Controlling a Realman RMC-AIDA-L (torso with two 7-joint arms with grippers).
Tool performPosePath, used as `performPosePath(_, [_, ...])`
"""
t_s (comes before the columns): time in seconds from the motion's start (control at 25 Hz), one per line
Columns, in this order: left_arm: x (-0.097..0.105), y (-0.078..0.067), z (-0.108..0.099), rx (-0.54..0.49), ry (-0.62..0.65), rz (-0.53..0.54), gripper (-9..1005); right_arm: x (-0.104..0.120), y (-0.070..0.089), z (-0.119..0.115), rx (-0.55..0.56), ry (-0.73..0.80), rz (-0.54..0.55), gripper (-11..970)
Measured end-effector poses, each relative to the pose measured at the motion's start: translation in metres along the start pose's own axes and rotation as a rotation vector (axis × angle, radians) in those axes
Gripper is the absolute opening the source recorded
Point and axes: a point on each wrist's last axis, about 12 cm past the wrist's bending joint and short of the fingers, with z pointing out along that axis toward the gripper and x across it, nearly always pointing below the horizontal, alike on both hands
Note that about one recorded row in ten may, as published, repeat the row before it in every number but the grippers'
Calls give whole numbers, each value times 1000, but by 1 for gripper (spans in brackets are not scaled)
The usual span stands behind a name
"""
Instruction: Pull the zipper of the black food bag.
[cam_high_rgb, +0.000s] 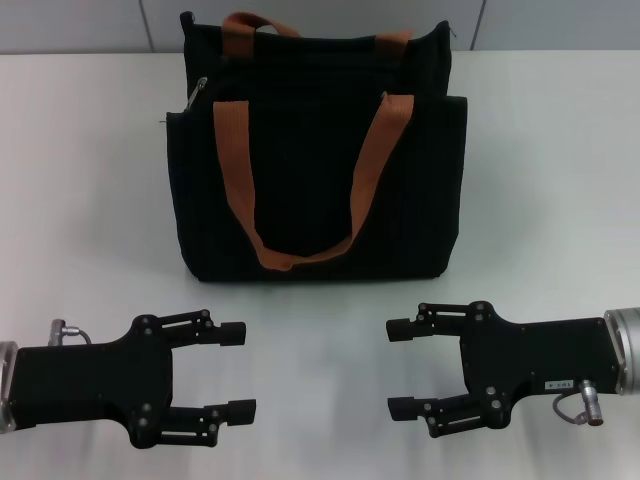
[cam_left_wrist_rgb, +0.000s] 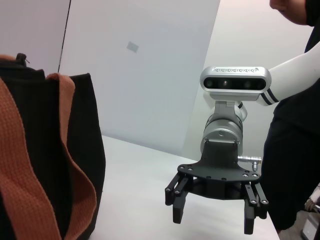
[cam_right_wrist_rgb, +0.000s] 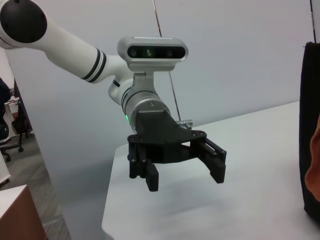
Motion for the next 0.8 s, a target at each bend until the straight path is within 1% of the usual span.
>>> performPosePath(0.64, [0,1,-1,-16,-1,2,812,0,0,-1,0,-2,0,817])
performPosePath(0.68, [-4,3,-3,-50,-50,10,812,0,0,-1,2,-3,1,817])
performPosePath(0.72, [-4,3,-3,-50,-50,10,812,0,0,-1,2,-3,1,817])
performPosePath(0.8, [-14,7,-9,-123,-164,32,812,0,0,-2,5,-1,1,816])
